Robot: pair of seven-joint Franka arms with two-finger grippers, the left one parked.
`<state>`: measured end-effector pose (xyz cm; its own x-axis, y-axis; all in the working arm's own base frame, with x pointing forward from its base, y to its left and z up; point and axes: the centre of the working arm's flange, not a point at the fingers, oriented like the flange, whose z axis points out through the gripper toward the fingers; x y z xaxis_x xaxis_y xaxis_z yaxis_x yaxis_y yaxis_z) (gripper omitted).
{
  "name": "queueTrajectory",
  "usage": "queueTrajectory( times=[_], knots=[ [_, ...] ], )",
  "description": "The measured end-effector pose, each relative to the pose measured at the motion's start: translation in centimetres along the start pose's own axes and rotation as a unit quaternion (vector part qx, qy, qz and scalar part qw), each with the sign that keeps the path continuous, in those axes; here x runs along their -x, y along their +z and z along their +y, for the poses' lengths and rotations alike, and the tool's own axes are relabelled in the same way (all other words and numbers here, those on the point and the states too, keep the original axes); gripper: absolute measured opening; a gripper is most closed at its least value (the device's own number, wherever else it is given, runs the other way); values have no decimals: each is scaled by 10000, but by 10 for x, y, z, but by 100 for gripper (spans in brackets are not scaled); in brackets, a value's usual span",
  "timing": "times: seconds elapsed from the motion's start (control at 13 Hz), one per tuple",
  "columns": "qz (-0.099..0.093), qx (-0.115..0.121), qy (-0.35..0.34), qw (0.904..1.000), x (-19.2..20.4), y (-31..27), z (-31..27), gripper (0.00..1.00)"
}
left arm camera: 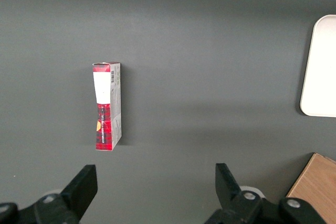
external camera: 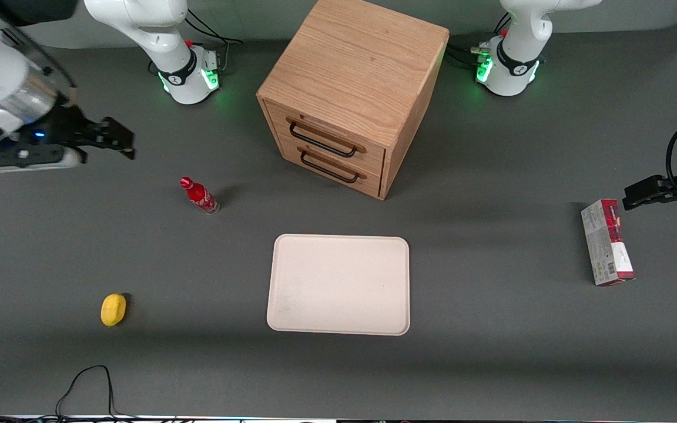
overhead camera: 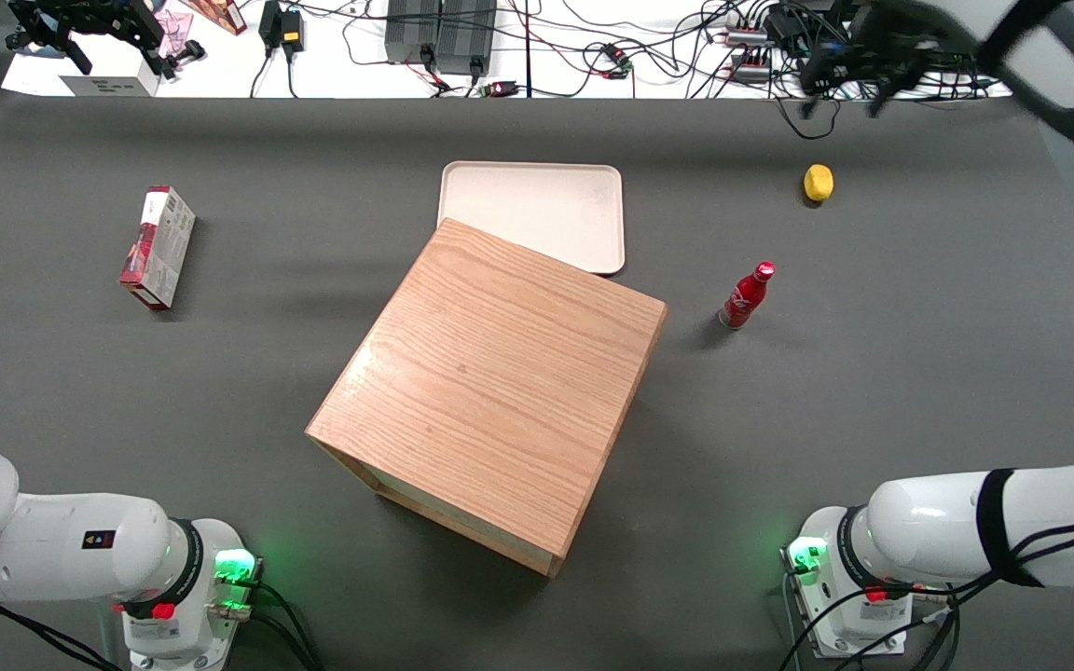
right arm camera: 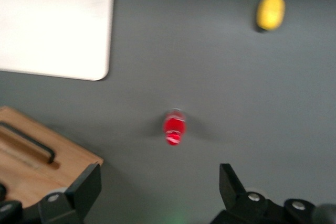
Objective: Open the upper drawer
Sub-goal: 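Move the right gripper toward the upper drawer's black handle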
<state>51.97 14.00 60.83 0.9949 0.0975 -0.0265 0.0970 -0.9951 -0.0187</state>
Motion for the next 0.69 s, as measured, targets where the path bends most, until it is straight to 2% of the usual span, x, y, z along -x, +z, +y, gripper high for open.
queueTrajectory(
  times=[0.15,0.31,0.46,0.69],
  knots=[
    [-55,-64,-643,9979,-2,7,-64,100],
    [-96,-203,-1577,9872,3,13,-127,100],
    [-135,-446,-2629,9637,11,17,-184,100],
    [-313,-790,-3573,9301,33,29,-249,100]
  ],
)
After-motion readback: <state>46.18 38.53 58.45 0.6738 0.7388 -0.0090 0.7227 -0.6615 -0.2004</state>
